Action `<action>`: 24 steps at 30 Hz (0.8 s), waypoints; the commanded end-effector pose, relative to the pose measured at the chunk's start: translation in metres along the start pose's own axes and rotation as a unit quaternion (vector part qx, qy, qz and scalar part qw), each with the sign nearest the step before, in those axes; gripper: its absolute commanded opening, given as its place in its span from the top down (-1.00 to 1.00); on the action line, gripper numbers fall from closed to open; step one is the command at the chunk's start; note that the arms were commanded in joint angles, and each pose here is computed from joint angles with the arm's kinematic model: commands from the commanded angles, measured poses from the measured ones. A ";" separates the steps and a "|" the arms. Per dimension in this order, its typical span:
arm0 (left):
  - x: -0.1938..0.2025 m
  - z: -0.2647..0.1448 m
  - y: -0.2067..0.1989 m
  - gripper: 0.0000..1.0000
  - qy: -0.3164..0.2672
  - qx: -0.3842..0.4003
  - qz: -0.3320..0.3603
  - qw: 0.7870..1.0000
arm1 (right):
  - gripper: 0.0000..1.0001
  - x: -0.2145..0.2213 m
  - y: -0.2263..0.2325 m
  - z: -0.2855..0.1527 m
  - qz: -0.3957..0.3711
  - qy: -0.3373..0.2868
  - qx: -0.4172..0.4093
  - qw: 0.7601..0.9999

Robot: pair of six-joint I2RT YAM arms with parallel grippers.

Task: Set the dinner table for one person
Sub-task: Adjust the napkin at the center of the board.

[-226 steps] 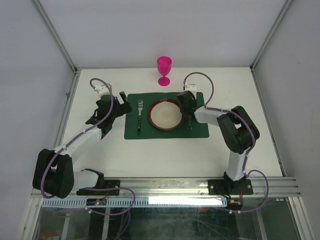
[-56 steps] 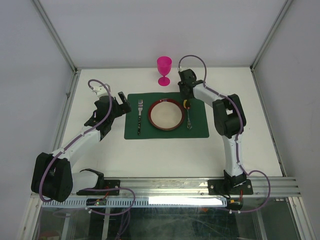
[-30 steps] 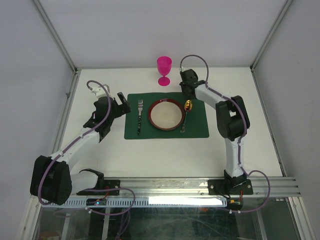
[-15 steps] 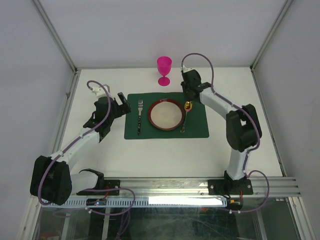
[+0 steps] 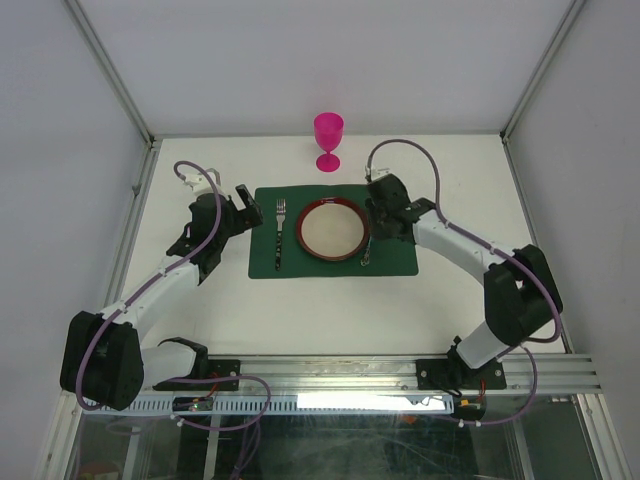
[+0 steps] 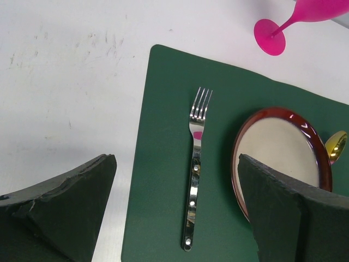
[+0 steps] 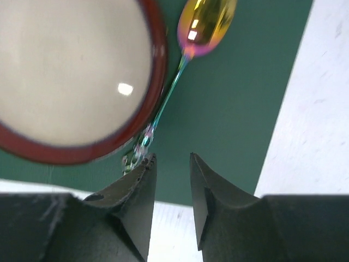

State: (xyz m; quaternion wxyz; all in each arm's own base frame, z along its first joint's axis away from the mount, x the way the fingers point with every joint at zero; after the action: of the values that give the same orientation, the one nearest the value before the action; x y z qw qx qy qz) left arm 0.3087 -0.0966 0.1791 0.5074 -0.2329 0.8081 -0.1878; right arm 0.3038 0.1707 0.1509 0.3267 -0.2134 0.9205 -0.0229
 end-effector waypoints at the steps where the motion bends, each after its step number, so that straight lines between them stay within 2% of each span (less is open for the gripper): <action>1: -0.010 -0.005 -0.008 -0.98 -0.020 0.031 -0.017 0.999 | 0.31 0.006 0.020 -0.022 0.031 -0.028 -0.041 0.998; 9: -0.007 -0.004 -0.008 -0.98 -0.015 0.033 -0.019 0.999 | 0.32 0.031 0.066 -0.017 0.022 -0.020 -0.109 0.994; 14: -0.006 -0.003 -0.007 -0.98 -0.012 0.034 -0.019 0.999 | 0.33 0.037 0.094 -0.003 -0.005 -0.004 -0.122 0.993; 24: -0.007 -0.004 -0.004 -0.98 -0.019 0.026 -0.012 0.999 | 0.37 0.042 0.107 0.019 -0.028 0.003 -0.114 0.993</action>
State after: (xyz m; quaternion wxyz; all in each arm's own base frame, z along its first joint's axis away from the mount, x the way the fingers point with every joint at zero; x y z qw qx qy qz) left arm 0.3037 -0.0980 0.1696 0.4959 -0.2288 0.8152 -0.1929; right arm 0.2276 0.2364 0.0778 0.2469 -0.2866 0.9241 0.0532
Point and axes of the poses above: each gripper's point midway between its finger pads, its own z axis out along the fingers, its own y axis along the line the jaws close on, x = y × z, the point moved 6 cm from there along -z, back along the fingers, and after that the axes turned 12 degrees about -z, right-handed, at the moved point
